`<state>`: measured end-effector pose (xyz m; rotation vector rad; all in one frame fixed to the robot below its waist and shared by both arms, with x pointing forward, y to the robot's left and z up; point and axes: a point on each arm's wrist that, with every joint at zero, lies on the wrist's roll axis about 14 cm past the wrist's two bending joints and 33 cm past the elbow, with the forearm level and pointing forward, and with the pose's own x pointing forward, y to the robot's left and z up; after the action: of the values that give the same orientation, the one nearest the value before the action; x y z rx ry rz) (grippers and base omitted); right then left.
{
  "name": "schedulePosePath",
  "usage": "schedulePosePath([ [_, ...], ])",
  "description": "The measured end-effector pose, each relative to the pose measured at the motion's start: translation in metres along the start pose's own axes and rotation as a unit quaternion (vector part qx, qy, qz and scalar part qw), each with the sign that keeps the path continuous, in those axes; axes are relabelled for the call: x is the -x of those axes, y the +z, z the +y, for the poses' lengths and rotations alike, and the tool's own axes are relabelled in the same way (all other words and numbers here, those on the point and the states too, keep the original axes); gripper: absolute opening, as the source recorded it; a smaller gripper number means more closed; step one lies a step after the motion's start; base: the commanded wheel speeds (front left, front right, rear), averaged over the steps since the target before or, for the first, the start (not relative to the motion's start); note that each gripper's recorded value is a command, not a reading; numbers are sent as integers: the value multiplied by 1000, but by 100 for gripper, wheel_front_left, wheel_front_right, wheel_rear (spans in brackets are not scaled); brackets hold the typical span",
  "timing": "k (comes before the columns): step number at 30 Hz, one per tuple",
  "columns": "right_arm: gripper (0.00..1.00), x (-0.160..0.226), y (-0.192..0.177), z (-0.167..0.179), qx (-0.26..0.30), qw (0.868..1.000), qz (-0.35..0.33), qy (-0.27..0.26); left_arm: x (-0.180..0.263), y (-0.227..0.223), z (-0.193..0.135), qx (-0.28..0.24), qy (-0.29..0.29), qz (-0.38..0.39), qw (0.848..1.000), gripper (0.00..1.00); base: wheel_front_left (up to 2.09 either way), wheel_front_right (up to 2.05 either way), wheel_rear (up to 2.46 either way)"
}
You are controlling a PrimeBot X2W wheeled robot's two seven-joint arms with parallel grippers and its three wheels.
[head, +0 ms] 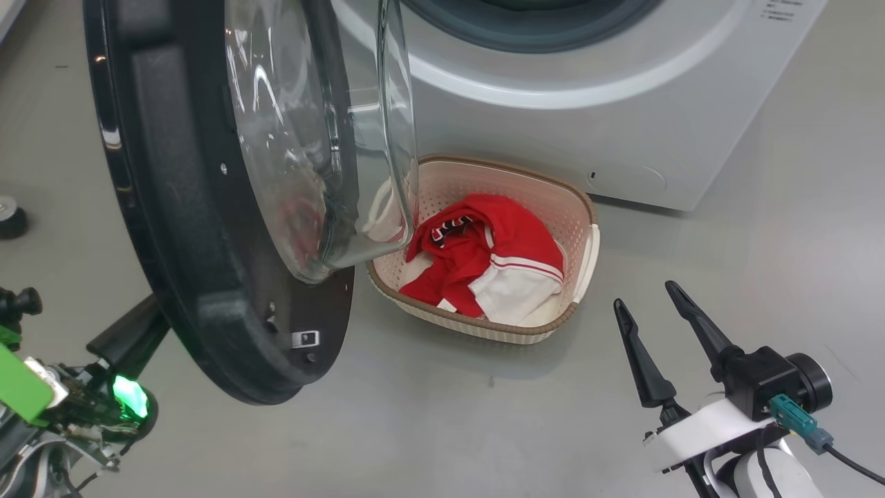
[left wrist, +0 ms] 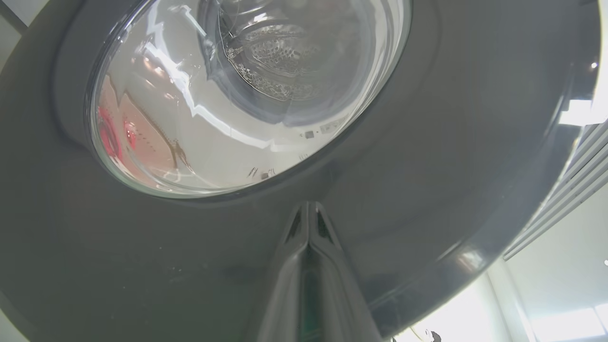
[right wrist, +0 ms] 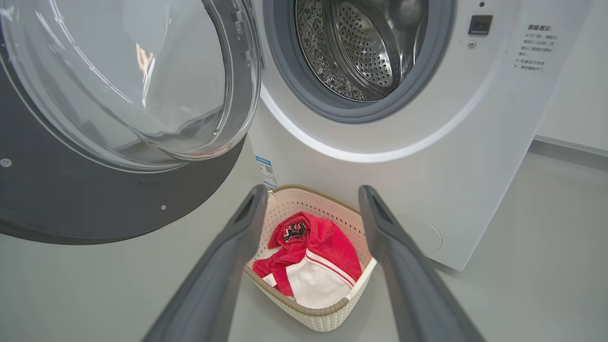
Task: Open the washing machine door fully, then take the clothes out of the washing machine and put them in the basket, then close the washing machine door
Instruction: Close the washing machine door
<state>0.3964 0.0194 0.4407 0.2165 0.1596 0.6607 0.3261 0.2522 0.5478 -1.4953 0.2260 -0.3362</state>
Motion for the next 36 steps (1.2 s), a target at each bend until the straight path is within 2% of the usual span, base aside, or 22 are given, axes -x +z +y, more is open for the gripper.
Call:
schedulePosePath([
  [15,100,14,16,-35,-13,997,-34,-68,-46,-40,10,18,-11,86,996,0,0,0,0],
  [36,100,53,18,-95,-28,981,-47,-184,-131,-100,31,39,-24,209,977,0,0,0,0],
])
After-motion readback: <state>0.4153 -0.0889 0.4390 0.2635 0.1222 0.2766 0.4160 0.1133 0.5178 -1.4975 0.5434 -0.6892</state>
